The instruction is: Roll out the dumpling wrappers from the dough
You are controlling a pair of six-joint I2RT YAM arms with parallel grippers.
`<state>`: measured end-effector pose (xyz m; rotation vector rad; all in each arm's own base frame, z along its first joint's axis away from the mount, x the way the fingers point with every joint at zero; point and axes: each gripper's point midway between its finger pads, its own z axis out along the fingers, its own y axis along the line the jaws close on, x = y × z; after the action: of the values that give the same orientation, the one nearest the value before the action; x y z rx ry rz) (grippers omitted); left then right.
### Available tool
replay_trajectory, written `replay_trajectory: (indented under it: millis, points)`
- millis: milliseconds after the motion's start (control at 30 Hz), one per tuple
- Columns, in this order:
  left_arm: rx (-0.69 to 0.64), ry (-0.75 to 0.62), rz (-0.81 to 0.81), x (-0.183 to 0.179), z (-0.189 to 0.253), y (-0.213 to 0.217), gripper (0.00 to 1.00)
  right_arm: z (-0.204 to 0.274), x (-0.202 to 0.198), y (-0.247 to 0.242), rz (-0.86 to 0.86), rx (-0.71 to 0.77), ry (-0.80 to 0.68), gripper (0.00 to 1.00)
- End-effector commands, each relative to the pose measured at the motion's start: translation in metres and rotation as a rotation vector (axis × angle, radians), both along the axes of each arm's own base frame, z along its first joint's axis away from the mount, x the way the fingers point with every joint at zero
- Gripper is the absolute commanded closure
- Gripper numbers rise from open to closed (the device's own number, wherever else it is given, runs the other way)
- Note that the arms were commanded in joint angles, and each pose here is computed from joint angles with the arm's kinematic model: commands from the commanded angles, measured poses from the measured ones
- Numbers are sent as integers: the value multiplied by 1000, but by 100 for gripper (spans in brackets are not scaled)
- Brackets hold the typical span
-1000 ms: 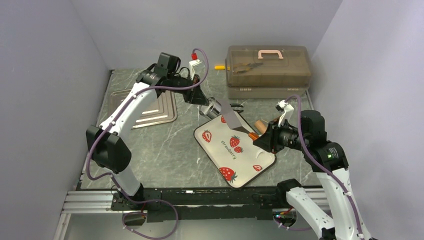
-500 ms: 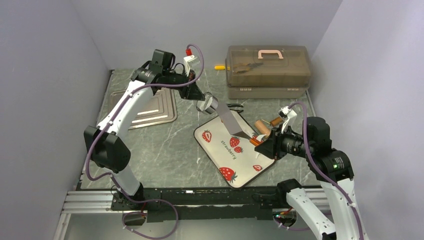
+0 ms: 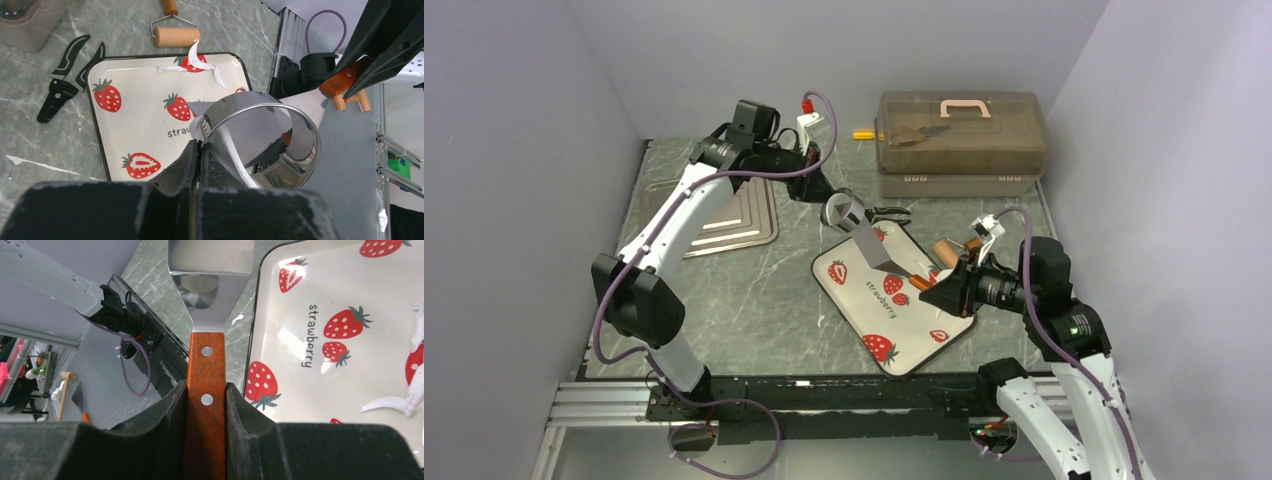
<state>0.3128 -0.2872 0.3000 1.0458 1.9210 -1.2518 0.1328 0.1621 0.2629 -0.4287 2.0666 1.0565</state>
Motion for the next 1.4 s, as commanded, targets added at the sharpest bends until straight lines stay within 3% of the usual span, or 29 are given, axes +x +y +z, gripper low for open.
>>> replay_trajectory:
  millis: [0,400,800,900,1133,1233,1367]
  points:
    - [-65,-74,-47,-13,35,-8,100,28,14,13,68,60,-125,100]
    - [69,-270,140,43,45,13,100,-26,16,-22,-131,-153,83,100]
    - [480,-729,104,29,31,-8,100,-18,55,1,-55,-79,-32,100]
    - [530,-809,34,11,20,-23,100,-13,59,4,-39,-63,-77,100]
    - [627,-972,-109,-7,-1,-35,100,-31,55,3,-57,-59,-31,100]
    - [776,-1078,25,38,-19,-11,100,-41,55,-6,-107,-108,15,100]
    - [723,-1045,122,44,5,-11,100,-49,50,-18,-168,-161,70,100]
